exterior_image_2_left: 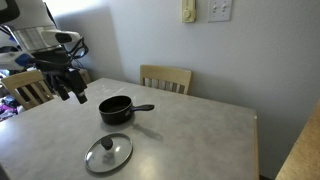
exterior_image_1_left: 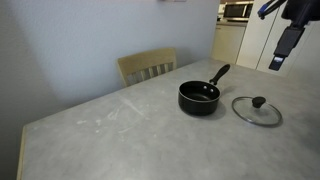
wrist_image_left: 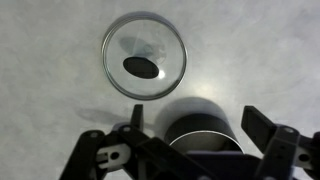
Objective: Cover the pot
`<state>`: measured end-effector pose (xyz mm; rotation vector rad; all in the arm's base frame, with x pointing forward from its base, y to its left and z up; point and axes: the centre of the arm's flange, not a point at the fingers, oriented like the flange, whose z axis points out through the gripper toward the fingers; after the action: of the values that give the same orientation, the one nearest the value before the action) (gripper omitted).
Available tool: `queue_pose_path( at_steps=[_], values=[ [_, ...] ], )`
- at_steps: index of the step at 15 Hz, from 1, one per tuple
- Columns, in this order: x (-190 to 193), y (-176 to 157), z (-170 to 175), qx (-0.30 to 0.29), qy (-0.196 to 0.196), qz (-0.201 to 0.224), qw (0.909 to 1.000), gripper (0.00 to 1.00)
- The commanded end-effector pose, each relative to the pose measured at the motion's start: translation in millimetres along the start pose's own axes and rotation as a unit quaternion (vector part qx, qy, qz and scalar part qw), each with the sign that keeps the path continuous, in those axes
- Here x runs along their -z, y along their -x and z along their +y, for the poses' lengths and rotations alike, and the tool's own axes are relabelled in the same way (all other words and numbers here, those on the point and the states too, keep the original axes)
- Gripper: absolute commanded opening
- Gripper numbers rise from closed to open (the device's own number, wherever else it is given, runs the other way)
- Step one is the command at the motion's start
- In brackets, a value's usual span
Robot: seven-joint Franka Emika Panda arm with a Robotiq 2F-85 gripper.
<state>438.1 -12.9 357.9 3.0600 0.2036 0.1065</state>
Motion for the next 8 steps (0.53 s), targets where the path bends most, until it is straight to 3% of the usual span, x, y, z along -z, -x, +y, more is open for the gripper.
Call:
queue_pose_path(
  at_steps=[1,3,4,8],
  values=[
    [-6,6,13,0.021,-0.024,-0.002,0.9995,1.00],
    [-9,7,32,0.070,-0.049,-0.001,0.9963,1.00],
    [-3,4,12,0.037,-0.027,0.001,0.9990,1.00],
    [-4,7,27,0.060,-0.038,0.004,0.9975,1.00]
  ],
)
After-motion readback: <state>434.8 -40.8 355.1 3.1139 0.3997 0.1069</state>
